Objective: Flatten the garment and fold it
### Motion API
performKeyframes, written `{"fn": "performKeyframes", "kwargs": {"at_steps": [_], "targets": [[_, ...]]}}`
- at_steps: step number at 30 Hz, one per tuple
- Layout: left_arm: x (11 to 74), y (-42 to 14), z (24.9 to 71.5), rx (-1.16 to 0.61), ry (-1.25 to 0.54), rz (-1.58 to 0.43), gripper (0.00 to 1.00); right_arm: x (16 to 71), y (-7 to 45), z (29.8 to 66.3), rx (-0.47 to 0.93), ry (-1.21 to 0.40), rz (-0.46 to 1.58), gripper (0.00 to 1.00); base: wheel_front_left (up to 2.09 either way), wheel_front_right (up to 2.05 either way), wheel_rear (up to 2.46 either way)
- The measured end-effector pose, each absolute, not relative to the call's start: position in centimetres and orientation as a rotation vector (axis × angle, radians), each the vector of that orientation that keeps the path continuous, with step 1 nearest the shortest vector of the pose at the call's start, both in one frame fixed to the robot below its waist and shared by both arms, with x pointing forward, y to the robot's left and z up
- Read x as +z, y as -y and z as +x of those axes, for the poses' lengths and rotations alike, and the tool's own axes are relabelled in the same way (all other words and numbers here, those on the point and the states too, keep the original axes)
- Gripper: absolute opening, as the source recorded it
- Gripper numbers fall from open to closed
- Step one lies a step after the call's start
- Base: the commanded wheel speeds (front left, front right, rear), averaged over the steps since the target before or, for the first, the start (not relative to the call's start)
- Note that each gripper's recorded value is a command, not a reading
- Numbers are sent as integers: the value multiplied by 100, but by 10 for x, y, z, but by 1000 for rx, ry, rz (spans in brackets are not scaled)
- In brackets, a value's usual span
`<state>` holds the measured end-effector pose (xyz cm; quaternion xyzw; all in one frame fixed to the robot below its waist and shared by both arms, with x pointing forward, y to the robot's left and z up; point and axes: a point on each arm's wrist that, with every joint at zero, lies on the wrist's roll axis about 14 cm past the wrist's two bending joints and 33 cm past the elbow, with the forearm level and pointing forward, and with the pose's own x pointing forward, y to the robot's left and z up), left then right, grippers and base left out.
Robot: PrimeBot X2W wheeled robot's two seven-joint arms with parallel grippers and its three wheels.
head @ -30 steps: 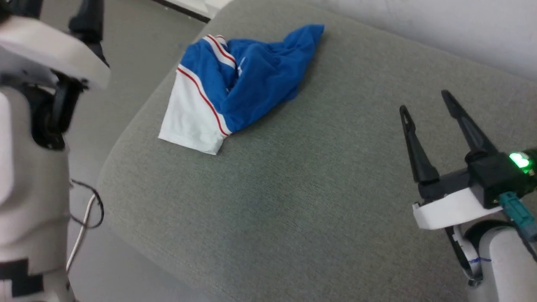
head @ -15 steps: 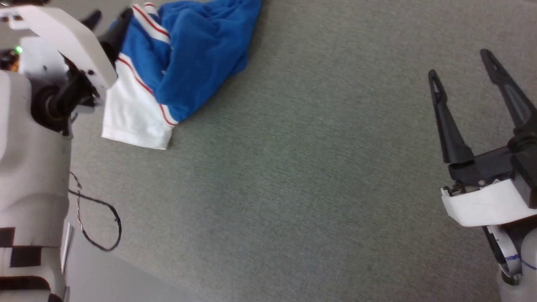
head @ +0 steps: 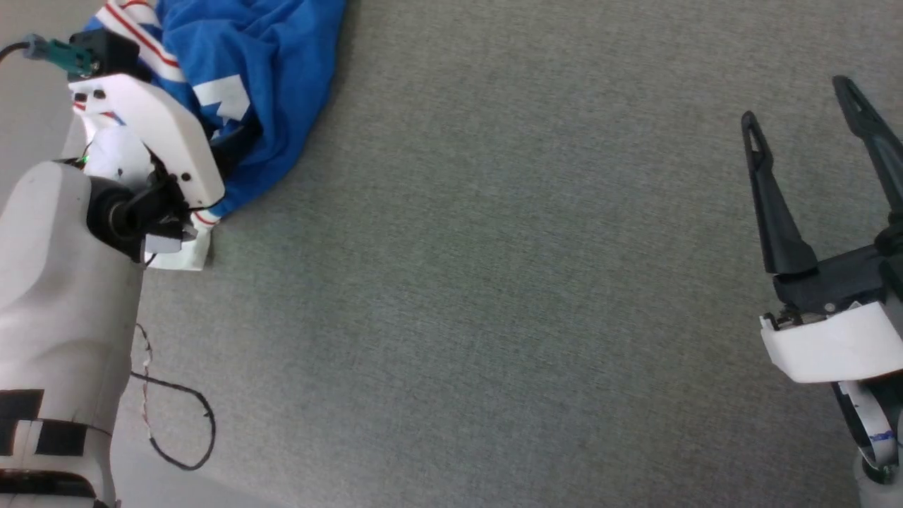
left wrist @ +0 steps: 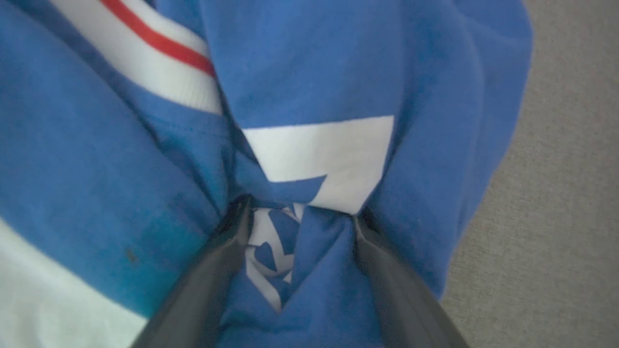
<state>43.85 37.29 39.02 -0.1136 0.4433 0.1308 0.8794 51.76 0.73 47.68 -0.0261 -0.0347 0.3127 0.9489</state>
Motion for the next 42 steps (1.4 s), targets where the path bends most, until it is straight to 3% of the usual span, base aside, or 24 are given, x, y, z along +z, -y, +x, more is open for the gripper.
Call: {"fn": "performKeyframes", "kwargs": {"at_steps": [2, 3, 4, 14, 27, 37, 42], "targets": [[387, -373, 440, 274, -923, -233, 100, 477, -4, 517, 631, 68, -57, 100, 0, 0, 0], [386, -374, 441, 274, -917, -220, 31, 477, -2, 517, 628, 67, -58, 100, 0, 0, 0], [385, -373, 442, 268, -918, -207, 0, 478, -1, 517, 624, 67, -60, 100, 0, 0, 0], [413, -394, 445, 287, -799, -128, 0, 490, 0, 516, 606, 96, -39, 100, 0, 0, 0], [612, -415, 470, 234, -293, 18, 0, 534, 4, 489, 540, 194, 55, 100, 0, 0, 0], [731, -367, 465, 106, -59, 73, 0, 570, 30, 466, 464, 283, 61, 100, 0, 0, 0], [780, -293, 476, -66, 54, 60, 0, 592, 67, 456, 369, 341, 61, 100, 0, 0, 0]]}}
